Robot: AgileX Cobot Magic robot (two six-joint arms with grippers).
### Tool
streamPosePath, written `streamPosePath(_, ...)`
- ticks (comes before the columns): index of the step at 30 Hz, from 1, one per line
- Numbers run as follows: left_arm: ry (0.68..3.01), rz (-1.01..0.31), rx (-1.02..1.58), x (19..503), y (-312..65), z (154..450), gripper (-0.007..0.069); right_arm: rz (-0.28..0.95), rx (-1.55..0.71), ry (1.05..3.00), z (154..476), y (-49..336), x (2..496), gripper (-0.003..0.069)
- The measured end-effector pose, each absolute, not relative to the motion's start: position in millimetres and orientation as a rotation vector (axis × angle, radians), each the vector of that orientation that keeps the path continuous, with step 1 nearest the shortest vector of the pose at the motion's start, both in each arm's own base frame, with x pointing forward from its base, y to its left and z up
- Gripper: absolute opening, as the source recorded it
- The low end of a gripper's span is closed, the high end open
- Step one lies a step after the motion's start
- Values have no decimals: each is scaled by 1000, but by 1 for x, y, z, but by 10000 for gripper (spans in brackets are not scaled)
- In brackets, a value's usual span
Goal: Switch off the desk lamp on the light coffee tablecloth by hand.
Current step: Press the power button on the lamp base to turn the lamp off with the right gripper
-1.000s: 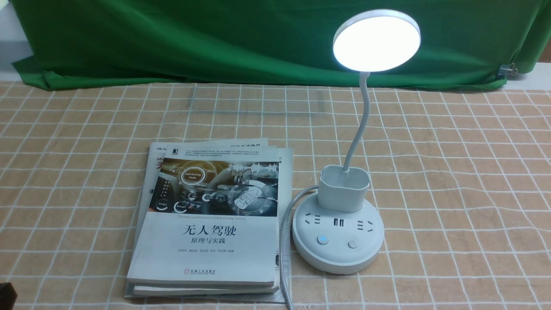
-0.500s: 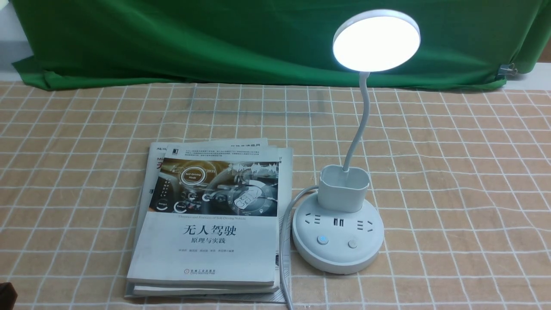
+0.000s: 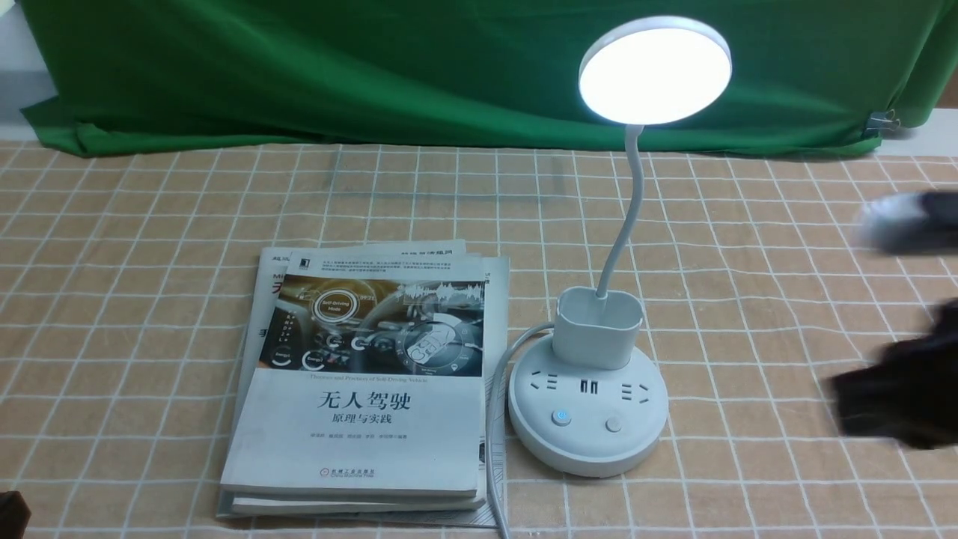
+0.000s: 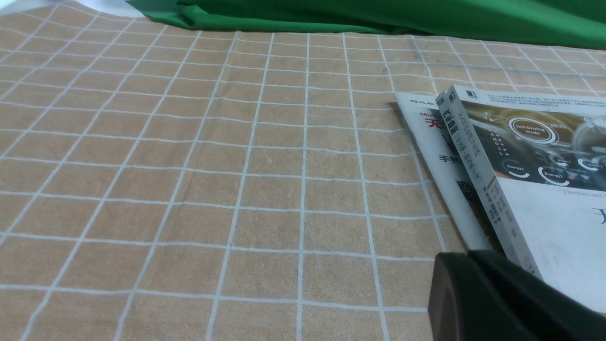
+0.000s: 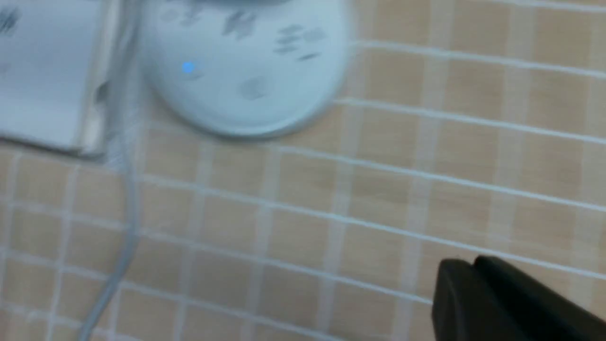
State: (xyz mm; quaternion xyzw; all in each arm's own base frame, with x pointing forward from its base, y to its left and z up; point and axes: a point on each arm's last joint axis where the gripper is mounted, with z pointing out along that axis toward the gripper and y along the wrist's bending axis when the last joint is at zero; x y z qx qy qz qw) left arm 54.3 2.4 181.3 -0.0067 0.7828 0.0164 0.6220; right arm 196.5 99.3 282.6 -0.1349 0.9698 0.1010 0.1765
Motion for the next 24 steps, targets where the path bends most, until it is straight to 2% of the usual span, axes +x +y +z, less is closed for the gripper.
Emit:
streamPosePath(6, 1798, 38, -15, 54, 2, 181, 5, 228, -590, 2820, 247, 164, 212, 38)
streamPosePath(11, 1798, 38, -15, 54, 2, 181, 5, 192, -645, 2830, 222, 194, 239, 38)
streamPosePath(24, 1798, 37, -16, 54, 2, 181, 5, 153, -606, 2840, 199, 201, 274, 38)
